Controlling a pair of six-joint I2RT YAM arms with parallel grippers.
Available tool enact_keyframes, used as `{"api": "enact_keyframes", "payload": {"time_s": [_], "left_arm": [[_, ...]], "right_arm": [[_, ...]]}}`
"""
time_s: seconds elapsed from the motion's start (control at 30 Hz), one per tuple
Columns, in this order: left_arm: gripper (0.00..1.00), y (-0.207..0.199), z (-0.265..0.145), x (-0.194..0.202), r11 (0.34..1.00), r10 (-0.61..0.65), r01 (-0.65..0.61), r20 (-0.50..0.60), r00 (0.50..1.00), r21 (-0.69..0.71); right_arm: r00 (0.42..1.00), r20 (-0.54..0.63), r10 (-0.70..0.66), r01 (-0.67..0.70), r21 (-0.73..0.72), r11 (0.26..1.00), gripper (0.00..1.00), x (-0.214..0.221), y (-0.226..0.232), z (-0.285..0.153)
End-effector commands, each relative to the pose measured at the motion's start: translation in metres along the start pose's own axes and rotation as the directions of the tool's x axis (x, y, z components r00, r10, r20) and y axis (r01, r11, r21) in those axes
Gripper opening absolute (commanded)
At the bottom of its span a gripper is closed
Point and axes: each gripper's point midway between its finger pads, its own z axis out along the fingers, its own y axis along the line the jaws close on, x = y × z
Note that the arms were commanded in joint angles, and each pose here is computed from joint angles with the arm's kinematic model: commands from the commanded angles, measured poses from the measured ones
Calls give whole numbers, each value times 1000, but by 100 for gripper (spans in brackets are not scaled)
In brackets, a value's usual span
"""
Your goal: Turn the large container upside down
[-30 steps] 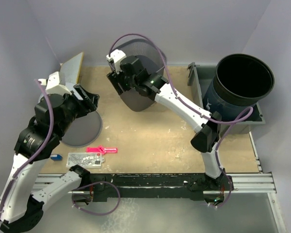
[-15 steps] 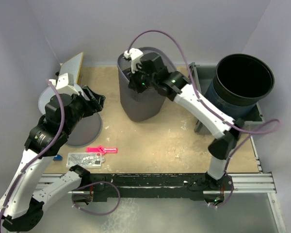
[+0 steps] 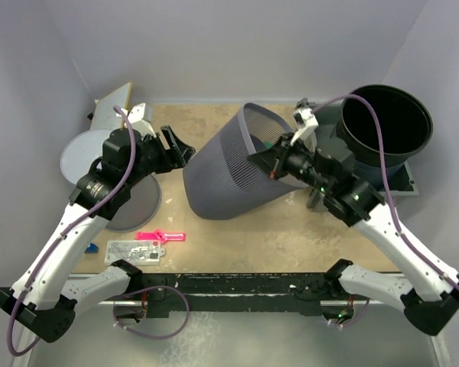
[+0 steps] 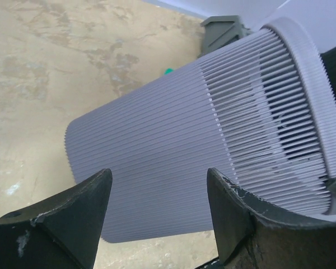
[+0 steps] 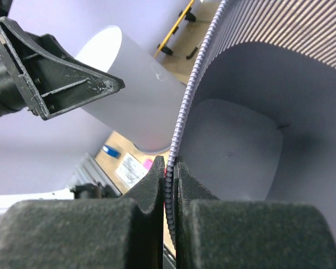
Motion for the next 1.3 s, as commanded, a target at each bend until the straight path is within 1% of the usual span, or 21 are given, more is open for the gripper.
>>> {"api": "enact_keyframes", "payload": {"time_s": [0.0,0.03,0.13,0.2,0.33,0.5,0.63,0.77,0.87,0.97,1.03,1.13,1.27], "left_arm": [[66,-38,0,-22,987,-1,-6,47,999,163],[66,-39,3,-19,987,7,-12,29,1000,163],[66,-31,16,-11,993,28,-26,-17,999,117],[66,-26,22,-8,995,34,-32,-26,999,96],[67,-19,31,-8,998,39,-37,-22,999,55],[68,5,30,-15,997,52,-50,51,997,-53],[71,24,24,-17,984,93,-85,48,994,-154],[72,43,22,-13,960,136,-130,5,991,-249],[73,57,25,-3,932,184,-199,-77,980,-303],[73,78,32,14,891,200,-251,-169,965,-377],[73,80,38,25,895,191,-255,-204,960,-367],[73,76,46,36,915,171,-237,-218,961,-327],[74,84,49,42,901,171,-252,-244,955,-354]], "right_arm": [[971,172,164,-168,9,986,0,-3,-12,-14],[966,185,182,-195,55,979,0,4,-25,-16],[964,144,223,-247,181,952,0,41,-58,-21],[962,128,241,-265,219,939,0,60,-70,-26],[963,94,252,-268,247,931,12,84,-83,-29],[962,53,266,-270,301,915,31,107,-97,-31],[961,32,274,-269,328,905,42,122,-106,-33],[962,27,271,-263,348,900,50,124,-110,-36],[965,45,258,-257,349,901,53,118,-109,-38],[966,68,248,-256,338,906,56,108,-106,-36],[966,81,246,-259,331,908,57,101,-103,-34],[965,106,238,-260,309,915,58,89,-97,-32],[963,146,226,-259,276,926,58,74,-90,-30]]}}
